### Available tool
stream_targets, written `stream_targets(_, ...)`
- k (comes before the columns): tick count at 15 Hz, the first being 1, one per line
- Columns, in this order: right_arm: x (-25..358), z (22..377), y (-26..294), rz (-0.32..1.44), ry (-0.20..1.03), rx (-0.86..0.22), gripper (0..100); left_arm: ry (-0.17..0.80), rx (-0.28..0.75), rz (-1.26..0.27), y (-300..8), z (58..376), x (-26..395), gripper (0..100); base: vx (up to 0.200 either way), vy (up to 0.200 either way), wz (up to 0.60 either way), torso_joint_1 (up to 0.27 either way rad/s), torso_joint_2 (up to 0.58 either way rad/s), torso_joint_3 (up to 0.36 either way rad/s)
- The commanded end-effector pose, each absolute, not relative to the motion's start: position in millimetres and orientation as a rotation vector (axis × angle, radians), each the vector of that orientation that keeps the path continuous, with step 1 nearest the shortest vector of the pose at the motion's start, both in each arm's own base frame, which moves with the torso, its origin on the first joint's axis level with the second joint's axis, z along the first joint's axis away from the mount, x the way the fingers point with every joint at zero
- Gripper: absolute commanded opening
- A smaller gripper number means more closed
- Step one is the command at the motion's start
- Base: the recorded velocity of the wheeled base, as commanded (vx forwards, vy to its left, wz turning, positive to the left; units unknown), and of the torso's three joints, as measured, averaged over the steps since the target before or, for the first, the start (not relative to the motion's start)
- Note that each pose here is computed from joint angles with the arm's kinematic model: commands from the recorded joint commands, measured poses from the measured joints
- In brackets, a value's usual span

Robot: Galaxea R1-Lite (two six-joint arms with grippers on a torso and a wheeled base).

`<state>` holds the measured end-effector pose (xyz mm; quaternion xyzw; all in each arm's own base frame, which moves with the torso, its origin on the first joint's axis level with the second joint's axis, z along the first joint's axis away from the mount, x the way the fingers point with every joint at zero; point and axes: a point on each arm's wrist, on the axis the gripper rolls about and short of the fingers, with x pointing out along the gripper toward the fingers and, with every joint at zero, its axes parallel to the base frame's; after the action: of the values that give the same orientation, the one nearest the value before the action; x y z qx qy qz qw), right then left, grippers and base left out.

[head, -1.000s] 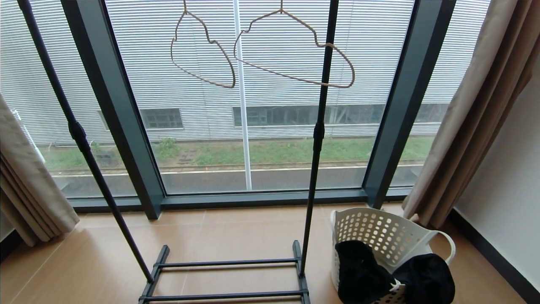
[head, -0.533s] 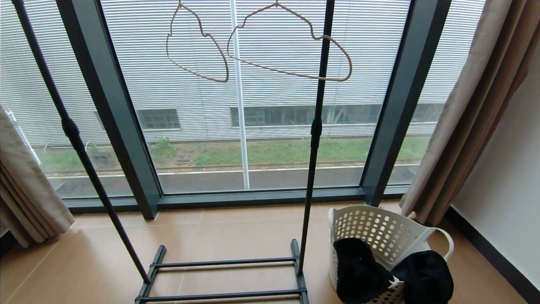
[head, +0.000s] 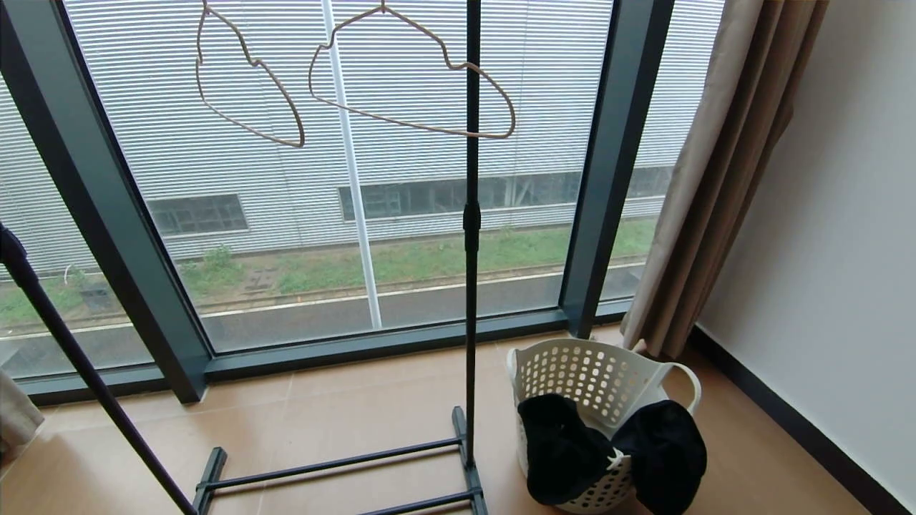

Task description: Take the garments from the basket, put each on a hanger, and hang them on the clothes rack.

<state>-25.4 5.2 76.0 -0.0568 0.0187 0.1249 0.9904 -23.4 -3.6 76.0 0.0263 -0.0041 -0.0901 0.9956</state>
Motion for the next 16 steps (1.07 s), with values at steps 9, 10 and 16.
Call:
stream_targets(9,-25.4,76.0,5.2,0.251,0.037,-0.114,100,-0.008,0.054,-0.176,-3.5,76.1,-23.3,100,0.000,-0.089,0.00,-0.001,0.00,0.000)
stream_targets(10,-25.4,76.0,5.2,0.251,0.037,-0.114,100,-0.008,0.055,-0.176,-3.5,76.1,-23.3,100,0.000,0.000,0.00,0.000,0.00,0.000)
stream_targets(16,-25.4,76.0,5.2,0.250,0.037,-0.114,100,-0.006,0.054,-0.178,-3.6,75.9,-23.3,100,0.000,0.000,0.00,0.000,0.00,0.000)
